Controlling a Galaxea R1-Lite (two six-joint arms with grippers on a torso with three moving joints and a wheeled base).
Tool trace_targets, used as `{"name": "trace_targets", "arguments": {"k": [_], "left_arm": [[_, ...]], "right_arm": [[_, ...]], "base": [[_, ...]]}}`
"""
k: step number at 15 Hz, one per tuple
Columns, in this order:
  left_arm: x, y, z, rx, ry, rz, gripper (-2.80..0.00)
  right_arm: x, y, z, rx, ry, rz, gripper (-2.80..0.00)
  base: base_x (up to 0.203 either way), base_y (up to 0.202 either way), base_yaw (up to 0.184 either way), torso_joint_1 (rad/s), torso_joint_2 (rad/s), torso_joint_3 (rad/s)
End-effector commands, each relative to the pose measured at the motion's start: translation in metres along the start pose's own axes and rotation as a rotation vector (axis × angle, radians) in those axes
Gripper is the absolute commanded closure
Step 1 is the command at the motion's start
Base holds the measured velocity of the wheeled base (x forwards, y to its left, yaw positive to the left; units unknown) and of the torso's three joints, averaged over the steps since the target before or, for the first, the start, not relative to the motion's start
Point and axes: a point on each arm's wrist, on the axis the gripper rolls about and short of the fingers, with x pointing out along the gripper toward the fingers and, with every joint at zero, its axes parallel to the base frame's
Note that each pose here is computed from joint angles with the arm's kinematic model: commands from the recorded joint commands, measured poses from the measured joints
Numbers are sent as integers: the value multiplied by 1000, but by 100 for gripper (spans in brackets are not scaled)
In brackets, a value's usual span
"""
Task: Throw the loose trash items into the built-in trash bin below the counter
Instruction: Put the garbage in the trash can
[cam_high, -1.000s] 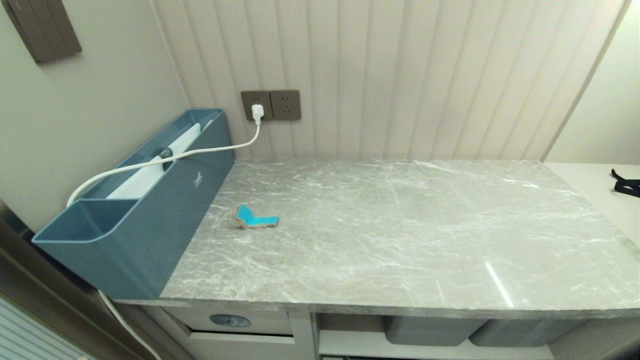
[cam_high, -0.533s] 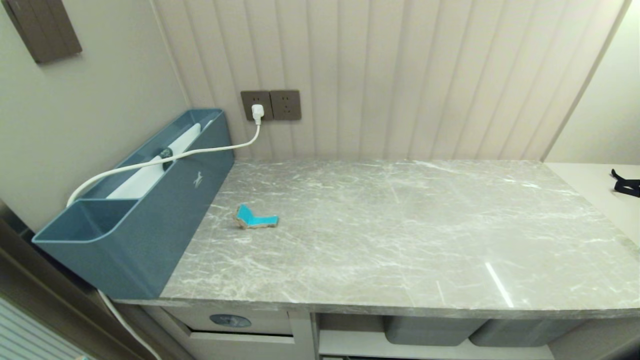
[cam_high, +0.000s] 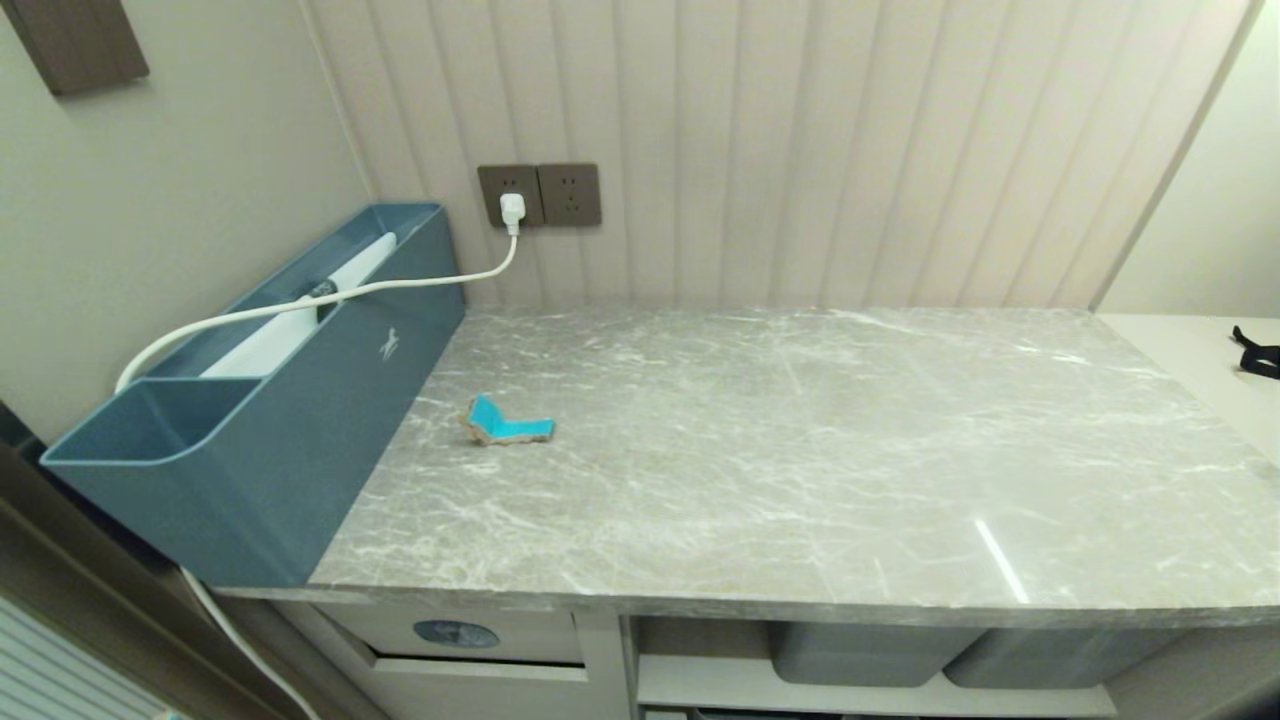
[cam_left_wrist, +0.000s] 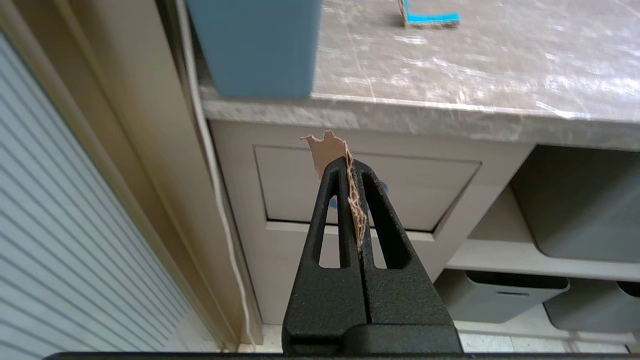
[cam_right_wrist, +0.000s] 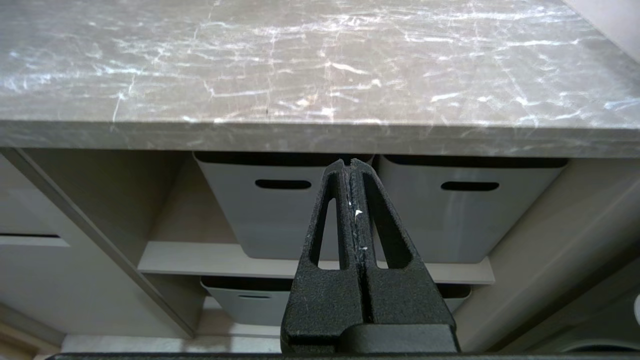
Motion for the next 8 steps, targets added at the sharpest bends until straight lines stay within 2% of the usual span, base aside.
{"name": "trace_targets", "arguments": {"k": [1,3,5,6,8], "left_arm": [[0,0,-1,-2,4,-6,0],[0,0,0,3,2,-10,0],[-3,-1,12,4,-53,-26,0],[-8,-2,26,5,-100,-65,0],[-14,-7,38,12,-112,-258,0]], "right_arm": [[0,0,0,2,3,-1,0],[0,0,0,6,2,-9,0],[0,0,0,6,2,-9,0],[0,0,0,10,2,-9,0],[0,0,0,12,2,-11,0]], "base": [[0,0,0,-173,377,204],[0,0,0,-212,450,244],[0,0,0,-250,540,286],[0,0,0,-255,556,296],[0,0,0,-250,548,295]]}}
